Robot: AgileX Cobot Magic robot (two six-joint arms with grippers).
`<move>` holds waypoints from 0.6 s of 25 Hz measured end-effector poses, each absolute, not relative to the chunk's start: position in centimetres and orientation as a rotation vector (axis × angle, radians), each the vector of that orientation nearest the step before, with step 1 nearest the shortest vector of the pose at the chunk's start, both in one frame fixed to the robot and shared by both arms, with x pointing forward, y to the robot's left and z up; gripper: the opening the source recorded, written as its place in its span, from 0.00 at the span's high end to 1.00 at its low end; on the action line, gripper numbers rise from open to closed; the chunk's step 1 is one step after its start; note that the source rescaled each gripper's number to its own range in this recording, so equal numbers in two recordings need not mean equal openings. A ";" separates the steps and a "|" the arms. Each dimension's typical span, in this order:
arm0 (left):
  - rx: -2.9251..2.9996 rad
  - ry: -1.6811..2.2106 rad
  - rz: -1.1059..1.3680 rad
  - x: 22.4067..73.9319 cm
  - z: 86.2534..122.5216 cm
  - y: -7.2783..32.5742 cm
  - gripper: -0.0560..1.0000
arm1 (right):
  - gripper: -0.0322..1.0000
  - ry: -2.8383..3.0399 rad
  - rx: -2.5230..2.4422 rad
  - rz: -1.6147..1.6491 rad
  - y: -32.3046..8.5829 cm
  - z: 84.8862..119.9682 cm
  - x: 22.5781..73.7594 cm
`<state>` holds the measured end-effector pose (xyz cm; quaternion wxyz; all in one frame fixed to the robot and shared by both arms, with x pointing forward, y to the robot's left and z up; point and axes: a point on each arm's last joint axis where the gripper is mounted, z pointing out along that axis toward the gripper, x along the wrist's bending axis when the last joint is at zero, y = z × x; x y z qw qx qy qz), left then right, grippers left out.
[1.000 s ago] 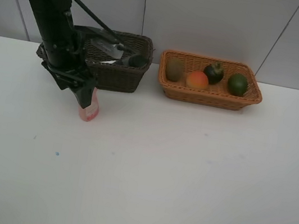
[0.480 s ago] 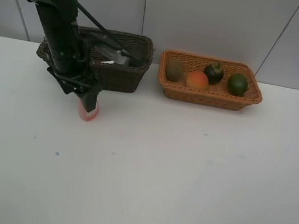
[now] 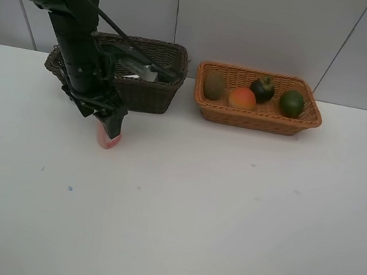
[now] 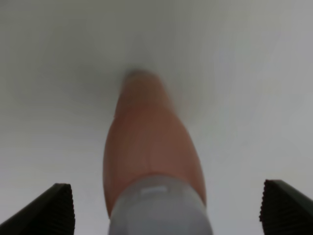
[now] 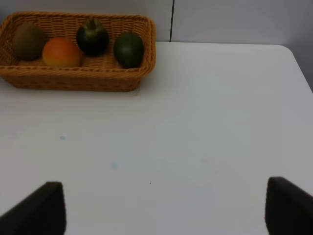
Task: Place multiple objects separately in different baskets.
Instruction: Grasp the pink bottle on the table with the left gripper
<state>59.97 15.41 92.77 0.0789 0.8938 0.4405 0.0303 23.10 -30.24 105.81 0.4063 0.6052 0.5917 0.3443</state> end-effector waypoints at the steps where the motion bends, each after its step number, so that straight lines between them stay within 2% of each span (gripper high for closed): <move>1: 2.670 1.316 0.098 60.0 92.8 15.4 0.00 | 0.01 1.492 1.526 0.869 -30.2 105.8 23.1; 15: 2.686 1.328 0.074 60.2 91.5 15.3 0.00 | 0.01 1.492 1.526 0.869 -30.2 105.8 23.1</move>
